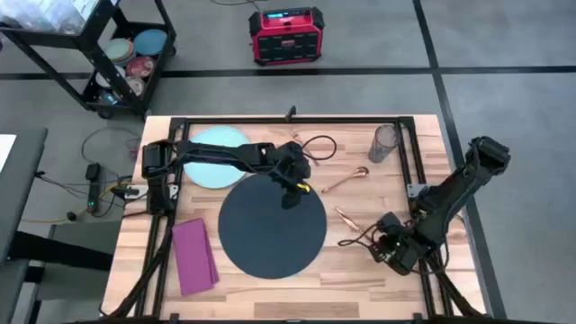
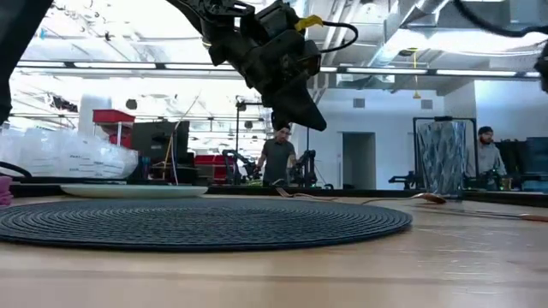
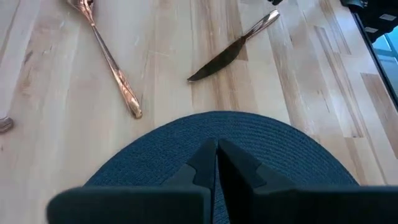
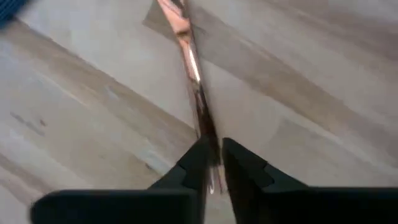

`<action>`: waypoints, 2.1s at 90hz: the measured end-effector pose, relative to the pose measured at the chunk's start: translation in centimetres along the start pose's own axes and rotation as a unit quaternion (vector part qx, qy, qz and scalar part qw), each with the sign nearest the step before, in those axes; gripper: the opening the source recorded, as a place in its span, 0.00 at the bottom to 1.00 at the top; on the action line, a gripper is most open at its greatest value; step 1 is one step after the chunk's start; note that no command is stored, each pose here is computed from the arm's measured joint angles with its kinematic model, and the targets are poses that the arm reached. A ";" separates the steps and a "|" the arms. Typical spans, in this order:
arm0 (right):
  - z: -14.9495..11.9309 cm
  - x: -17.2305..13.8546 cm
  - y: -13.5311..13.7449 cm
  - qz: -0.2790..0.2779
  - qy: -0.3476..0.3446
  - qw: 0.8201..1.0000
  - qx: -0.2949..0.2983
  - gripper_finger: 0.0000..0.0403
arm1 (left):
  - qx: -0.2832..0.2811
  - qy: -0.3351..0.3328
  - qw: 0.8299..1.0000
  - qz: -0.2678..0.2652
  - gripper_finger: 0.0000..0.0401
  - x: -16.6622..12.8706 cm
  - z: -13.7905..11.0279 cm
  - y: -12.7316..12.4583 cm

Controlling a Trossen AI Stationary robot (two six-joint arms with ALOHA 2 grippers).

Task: Set table place
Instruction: Put the brown table knife on the blue table mat

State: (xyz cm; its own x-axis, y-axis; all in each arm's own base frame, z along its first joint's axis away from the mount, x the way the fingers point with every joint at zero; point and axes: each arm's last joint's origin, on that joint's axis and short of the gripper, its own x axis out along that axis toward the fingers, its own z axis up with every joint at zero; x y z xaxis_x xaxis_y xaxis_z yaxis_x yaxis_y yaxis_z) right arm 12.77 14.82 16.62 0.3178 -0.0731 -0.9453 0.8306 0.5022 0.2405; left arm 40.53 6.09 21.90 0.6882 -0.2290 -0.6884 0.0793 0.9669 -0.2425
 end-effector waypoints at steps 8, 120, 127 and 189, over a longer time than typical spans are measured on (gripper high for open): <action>-0.4 -0.1 0.1 0.014 0.007 1.000 -0.005 0.23 | 0.003 0.000 1.000 0.000 0.00 0.0 0.0 0.0; -0.9 5.6 0.4 0.030 0.009 0.999 0.009 0.00 | -0.021 -0.029 0.997 -0.070 0.00 3.5 -0.3 -0.1; -0.9 5.6 0.4 0.029 0.008 1.000 0.007 0.00 | -0.081 -0.030 0.988 -0.125 0.00 4.7 -0.5 0.7; -1.1 5.6 0.5 0.039 0.013 0.999 0.009 0.00 | -0.374 0.039 0.897 -0.235 0.04 12.3 1.4 3.8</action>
State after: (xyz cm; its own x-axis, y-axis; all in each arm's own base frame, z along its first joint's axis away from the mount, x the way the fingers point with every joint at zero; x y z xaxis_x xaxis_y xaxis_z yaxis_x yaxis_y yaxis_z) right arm 14.49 15.62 11.25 0.3696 -0.0117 -0.9291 0.8123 0.4897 0.3169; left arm 50.32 7.07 13.52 0.6511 -0.6261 -0.4291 -0.1783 0.4233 -0.8883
